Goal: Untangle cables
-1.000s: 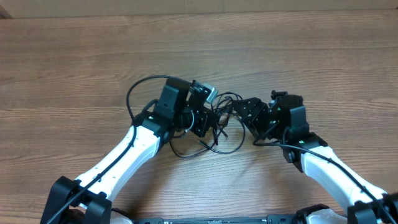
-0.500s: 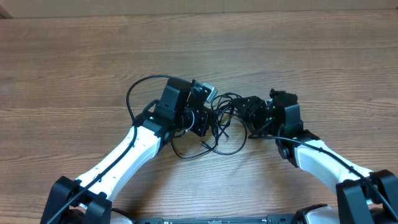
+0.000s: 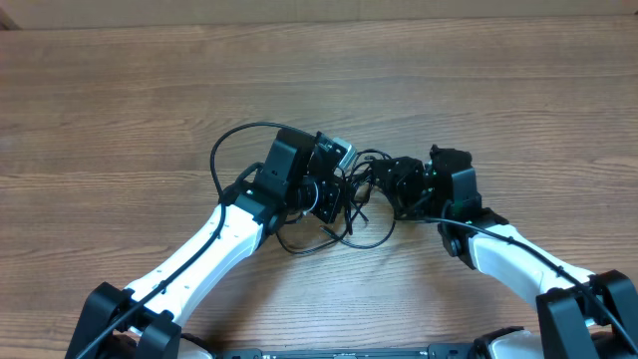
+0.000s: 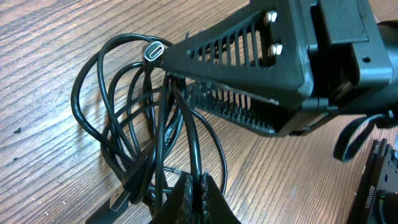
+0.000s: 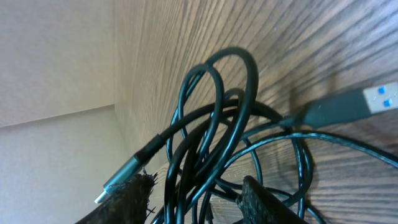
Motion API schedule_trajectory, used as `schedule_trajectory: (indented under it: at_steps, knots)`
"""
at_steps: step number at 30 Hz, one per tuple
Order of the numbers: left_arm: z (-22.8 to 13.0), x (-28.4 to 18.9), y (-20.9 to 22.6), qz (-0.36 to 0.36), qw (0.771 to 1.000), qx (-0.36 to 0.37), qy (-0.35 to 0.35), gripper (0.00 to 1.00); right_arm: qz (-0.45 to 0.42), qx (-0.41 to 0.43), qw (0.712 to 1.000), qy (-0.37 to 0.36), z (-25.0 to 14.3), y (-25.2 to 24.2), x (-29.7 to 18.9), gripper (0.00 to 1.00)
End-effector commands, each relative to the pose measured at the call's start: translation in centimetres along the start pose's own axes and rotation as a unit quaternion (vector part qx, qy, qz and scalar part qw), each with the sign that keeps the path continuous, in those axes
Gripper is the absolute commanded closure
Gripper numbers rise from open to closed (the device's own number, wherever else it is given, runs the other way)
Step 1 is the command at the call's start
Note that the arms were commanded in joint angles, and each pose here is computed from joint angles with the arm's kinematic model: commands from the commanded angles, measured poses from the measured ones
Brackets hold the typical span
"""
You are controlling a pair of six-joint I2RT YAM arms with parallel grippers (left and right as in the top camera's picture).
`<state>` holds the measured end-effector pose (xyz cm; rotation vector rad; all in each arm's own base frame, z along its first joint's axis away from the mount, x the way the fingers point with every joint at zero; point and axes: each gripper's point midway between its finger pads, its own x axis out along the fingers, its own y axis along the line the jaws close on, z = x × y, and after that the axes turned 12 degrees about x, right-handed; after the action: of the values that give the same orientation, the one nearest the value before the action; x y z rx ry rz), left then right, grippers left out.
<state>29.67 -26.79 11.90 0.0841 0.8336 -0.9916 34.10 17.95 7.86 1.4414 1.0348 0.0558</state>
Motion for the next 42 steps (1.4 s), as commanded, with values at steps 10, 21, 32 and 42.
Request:
schedule_trajectory:
  at_steps: [10,21,32,42]
  knots:
    - [-0.4,0.5,-0.1,-0.002,1.0,-0.005,0.009,0.95,0.003,0.005,1.0,-0.013,-0.1,0.4,0.3,0.69]
    - [-0.6,0.6,-0.3,-0.006,1.0,-0.017,0.011,0.95,0.003,0.005,1.0,-0.018,0.1,0.4,0.3,0.81]
    - [-0.5,0.9,-1.2,-0.013,1.0,-0.008,0.012,0.96,0.005,0.013,1.0,-0.014,-0.5,0.6,0.5,0.81]
    - [-0.6,1.0,-1.0,-0.006,1.0,-0.007,0.014,0.96,0.005,0.013,1.0,-0.012,-0.6,0.6,0.5,0.96]
